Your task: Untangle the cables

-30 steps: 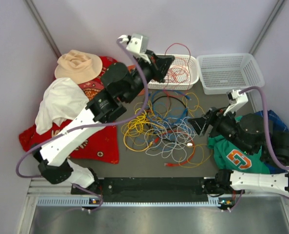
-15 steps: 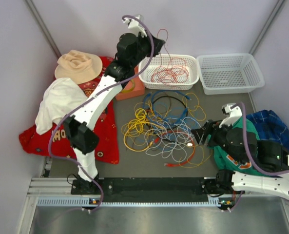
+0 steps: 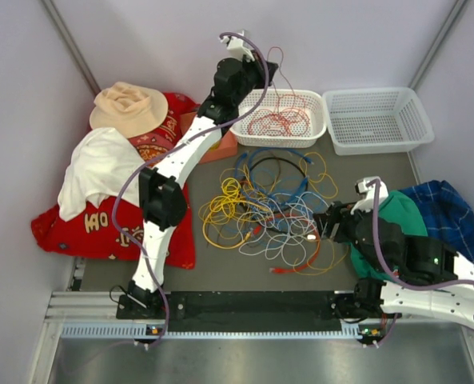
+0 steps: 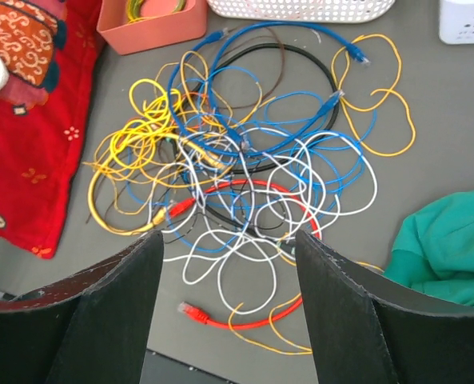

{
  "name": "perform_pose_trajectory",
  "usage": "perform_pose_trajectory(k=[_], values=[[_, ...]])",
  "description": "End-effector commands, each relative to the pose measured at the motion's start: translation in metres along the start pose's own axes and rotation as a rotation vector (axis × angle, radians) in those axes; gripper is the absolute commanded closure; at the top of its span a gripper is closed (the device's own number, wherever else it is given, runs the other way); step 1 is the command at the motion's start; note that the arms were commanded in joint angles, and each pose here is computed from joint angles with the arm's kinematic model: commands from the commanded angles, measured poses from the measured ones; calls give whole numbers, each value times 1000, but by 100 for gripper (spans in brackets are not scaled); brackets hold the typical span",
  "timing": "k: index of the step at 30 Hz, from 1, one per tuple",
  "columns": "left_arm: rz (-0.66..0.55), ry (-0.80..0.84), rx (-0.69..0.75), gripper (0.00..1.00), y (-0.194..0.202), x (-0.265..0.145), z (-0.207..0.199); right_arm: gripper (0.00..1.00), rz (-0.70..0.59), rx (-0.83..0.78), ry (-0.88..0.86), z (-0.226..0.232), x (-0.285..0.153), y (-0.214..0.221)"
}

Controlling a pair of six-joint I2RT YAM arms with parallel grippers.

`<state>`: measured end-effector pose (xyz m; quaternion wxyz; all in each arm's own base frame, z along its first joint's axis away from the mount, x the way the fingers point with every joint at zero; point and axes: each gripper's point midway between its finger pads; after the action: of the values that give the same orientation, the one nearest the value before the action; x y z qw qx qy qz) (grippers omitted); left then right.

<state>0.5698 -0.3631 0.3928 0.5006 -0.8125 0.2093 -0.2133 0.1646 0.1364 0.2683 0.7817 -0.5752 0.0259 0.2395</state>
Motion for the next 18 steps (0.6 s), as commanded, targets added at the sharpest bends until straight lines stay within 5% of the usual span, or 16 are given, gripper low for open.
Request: perform_pose_trajectory(k=[1,2,3,5,11,18], values=[[-111,-14,15,100,-22,12,23,34,-66,0,11,-1,2,-11],[-100,-19,13,96,-16,13,29,34,-70,-5,16,-1,4,-11],[-80,-30,8,54,-6,16,38,33,-70,-14,20,0,5,-11],[-61,-43,-18,1,1,16,44,21,-76,-27,29,0,7,-12],[-104,-47,-27,1,-36,-9,32,7,-53,-75,54,10,16,-10],[16,-133,-134,1,-28,-123,-5,9,37,-144,45,26,38,23]])
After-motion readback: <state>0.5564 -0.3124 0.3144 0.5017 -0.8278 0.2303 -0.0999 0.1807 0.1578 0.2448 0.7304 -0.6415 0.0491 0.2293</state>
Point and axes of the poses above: each gripper's point midway between its finger pads, its own x axis out along the fingers, its own z axis along the line the jaws close on, y = z × x, and after that the axes turned 5 degrees about x, right-handed
